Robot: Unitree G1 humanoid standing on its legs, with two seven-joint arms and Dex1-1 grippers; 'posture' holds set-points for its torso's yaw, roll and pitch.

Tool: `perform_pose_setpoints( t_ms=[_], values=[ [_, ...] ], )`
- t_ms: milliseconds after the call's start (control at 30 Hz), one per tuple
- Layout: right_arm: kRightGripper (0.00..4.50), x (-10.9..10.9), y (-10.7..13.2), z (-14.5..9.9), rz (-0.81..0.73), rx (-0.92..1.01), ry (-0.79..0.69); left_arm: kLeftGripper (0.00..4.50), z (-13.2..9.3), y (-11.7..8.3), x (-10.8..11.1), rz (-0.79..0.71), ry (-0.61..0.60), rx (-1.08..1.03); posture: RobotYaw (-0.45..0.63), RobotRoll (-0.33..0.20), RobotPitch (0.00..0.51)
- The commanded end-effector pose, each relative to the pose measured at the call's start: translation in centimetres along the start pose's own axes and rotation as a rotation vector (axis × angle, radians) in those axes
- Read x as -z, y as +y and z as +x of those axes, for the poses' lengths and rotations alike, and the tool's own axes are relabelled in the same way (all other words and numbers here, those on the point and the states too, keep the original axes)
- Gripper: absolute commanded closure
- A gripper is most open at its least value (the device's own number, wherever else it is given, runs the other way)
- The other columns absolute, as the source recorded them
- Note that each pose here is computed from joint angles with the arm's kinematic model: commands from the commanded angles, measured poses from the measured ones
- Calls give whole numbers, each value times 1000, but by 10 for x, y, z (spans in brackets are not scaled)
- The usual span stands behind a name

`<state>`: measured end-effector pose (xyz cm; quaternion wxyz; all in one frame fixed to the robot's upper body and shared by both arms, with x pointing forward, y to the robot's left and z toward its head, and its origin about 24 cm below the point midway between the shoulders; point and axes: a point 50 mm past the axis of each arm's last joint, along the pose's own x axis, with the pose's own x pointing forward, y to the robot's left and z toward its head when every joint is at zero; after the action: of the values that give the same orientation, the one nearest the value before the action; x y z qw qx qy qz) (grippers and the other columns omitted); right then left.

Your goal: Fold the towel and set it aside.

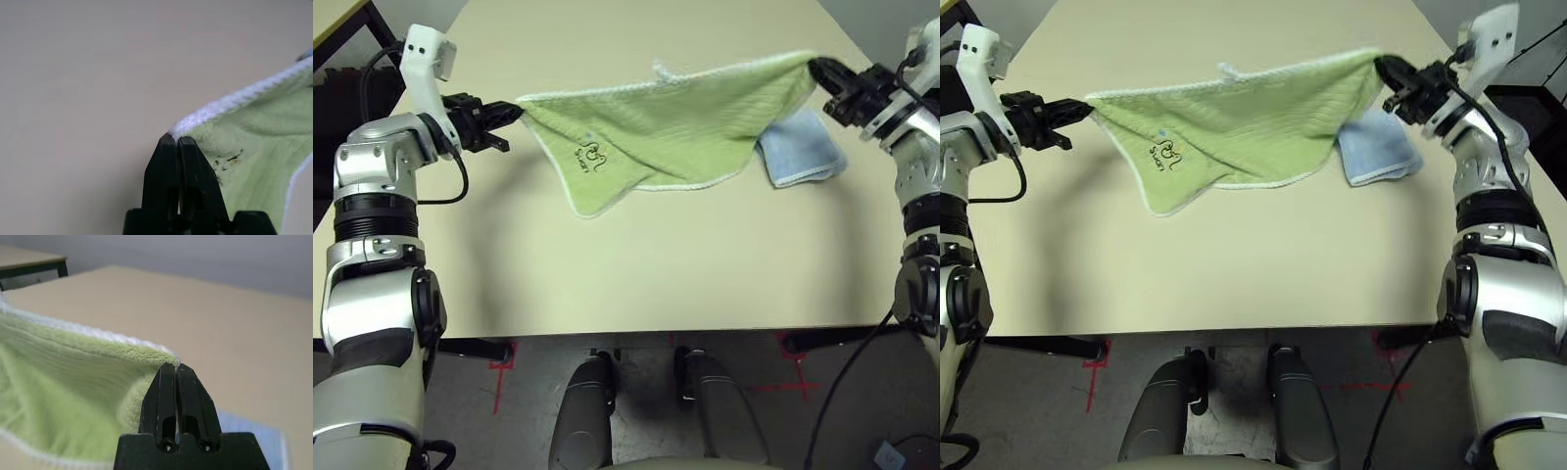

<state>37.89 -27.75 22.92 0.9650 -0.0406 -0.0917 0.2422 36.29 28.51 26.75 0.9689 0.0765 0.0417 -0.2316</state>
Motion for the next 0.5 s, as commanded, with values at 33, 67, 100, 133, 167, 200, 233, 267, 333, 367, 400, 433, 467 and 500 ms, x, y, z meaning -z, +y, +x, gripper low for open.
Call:
perform_pose_setpoints(
  t_ms=[33,67,100,133,167,200,233,267,333,367,400,433,467,500],
  values=[
    [4500,-10,-10,-6,22,32,49,4473,-4,7,-10,38,1,-55,100,0,201],
    [4500,-12,-11,-5,39,31,57,4473,-3,8,-12,38,1,-57,98,0,202],
    [4500,-13,-11,-4,51,27,75,4473,-2,8,-13,39,3,-61,94,0,203],
    [4500,-15,-11,-2,52,22,94,4473,0,9,-13,41,7,-66,92,0,205],
    [4500,-15,-10,-1,63,15,131,4473,3,9,-14,38,12,-76,91,0,206],
    [4500,-17,-10,1,66,11,156,4473,6,9,-14,34,19,-86,90,0,207],
    [4500,-19,-10,4,69,25,176,4473,9,9,-14,27,31,-100,89,0,209],
    [4500,-20,-10,6,77,39,190,4473,12,9,-14,18,44,-115,88,0,210],
    [4500,-25,-9,12,76,55,200,4473,18,10,-10,14,78,-140,87,0,213],
    [4500,-27,-8,16,65,66,198,4473,21,11,-9,18,94,-164,86,0,216],
    [4500,-29,-7,20,50,77,191,4473,24,11,-8,19,99,-187,86,0,217],
    [4500,-35,-5,26,20,108,154,4473,28,12,-12,36,71,-233,82,0,218],
    [4500,-39,-4,31,0,129,126,4473,30,12,-15,47,48,-264,82,0,218],
    [4500,-44,-3,34,-17,152,90,4473,33,12,-20,56,19,-291,82,0,218]
  ],
)
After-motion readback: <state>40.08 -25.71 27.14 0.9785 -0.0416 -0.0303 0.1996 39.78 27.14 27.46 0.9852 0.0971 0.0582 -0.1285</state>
